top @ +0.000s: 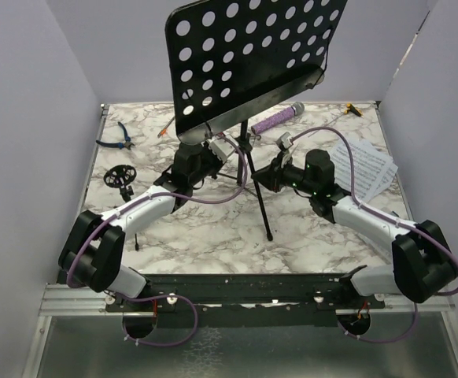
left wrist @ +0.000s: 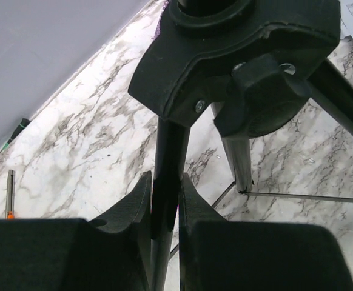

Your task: Set up the instrument practice props

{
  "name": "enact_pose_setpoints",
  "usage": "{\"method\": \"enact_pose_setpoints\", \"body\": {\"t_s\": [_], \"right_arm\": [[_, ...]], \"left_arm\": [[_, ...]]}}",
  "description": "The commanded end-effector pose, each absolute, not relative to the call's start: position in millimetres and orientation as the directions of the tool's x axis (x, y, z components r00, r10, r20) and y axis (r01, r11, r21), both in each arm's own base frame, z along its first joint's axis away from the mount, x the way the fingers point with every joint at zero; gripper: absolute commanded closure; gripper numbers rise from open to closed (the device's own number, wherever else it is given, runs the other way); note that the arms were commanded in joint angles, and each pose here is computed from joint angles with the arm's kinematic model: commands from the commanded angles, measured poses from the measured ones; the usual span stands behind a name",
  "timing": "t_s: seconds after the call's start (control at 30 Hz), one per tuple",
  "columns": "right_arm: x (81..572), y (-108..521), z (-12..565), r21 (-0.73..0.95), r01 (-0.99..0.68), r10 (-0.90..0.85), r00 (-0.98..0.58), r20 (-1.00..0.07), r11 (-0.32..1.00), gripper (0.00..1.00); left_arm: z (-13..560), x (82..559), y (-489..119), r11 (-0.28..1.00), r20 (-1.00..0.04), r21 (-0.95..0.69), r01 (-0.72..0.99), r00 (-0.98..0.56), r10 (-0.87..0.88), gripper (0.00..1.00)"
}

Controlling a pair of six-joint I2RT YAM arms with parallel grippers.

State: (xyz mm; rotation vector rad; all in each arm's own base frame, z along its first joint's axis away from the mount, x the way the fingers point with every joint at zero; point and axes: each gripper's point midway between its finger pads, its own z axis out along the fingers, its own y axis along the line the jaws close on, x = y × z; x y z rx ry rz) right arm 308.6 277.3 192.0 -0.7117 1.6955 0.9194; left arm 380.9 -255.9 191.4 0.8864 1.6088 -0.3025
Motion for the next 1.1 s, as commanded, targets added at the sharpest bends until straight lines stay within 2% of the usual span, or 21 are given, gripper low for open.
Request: {"method": "enact_pose_setpoints", "body": {"t_s": [0.0,0.53,1.07], "right_arm": [[173.7,341.6,169.3,0.504,-0.863,-0.221,-0.499,-0.838,0.037,0.99],[171.7,373.0,169.5,0.499,-0.866,-0.236,-0.481,-0.844,-0.02,1.0],[187.6,387.1,164.6,0.484,-0.875,-0.242,-0.472,-0.848,0.011,1.0]], "left_arm": [[192.5,383.4,-291.2,0.626,-0.963,0.164,0.763,-0.013,0.269,1.0],[186.0,401.6,-300.7,0.595,-0.959,0.175,0.784,-0.001,0.283,1.0],[181.0,421.2,-304.7,0.602,-0.959,0.169,0.78,-0.011,0.283,1.0]]}}
